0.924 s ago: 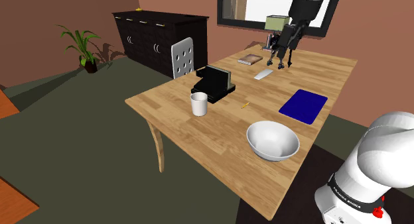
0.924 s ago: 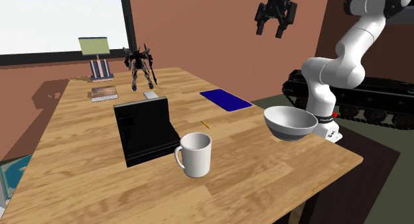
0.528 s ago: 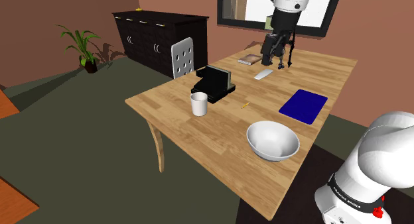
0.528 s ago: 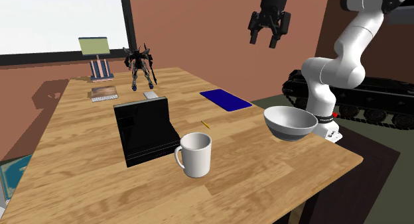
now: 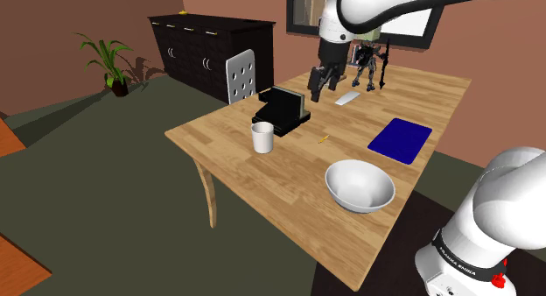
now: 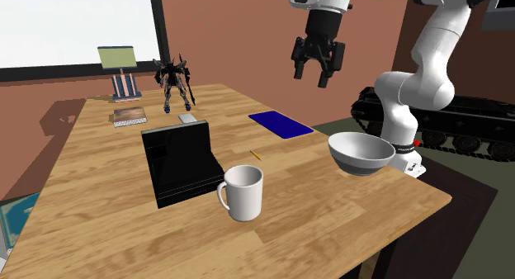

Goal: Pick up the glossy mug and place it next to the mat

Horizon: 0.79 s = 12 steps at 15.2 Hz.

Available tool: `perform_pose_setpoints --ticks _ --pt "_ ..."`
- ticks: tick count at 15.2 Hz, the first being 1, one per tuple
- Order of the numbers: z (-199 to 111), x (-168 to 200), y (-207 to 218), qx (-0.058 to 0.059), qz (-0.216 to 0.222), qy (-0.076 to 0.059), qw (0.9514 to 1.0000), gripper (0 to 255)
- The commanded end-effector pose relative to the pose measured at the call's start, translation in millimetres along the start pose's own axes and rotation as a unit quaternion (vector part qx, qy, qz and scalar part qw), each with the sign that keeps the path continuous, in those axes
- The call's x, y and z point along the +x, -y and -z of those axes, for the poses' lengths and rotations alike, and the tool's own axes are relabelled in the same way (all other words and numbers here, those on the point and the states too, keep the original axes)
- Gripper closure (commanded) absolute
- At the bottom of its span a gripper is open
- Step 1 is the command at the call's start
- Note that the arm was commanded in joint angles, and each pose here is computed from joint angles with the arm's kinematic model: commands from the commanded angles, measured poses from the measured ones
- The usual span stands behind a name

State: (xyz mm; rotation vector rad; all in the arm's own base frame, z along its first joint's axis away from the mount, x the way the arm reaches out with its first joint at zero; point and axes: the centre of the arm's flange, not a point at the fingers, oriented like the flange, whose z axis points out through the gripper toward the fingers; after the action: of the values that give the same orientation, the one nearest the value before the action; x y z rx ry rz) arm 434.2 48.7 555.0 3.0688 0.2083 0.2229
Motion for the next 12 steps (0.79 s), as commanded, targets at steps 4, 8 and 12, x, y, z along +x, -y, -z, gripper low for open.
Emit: perform_pose_setpoints --ticks 4,8,12 --pt "-44 47 22 0.002 0.006 0.004 1.0000 0" --pt "-79 83 41 0.003 0.011 0.007 0.9999 0" --pt "-113 119 60 0.004 0.016 0.011 0.9998 0"
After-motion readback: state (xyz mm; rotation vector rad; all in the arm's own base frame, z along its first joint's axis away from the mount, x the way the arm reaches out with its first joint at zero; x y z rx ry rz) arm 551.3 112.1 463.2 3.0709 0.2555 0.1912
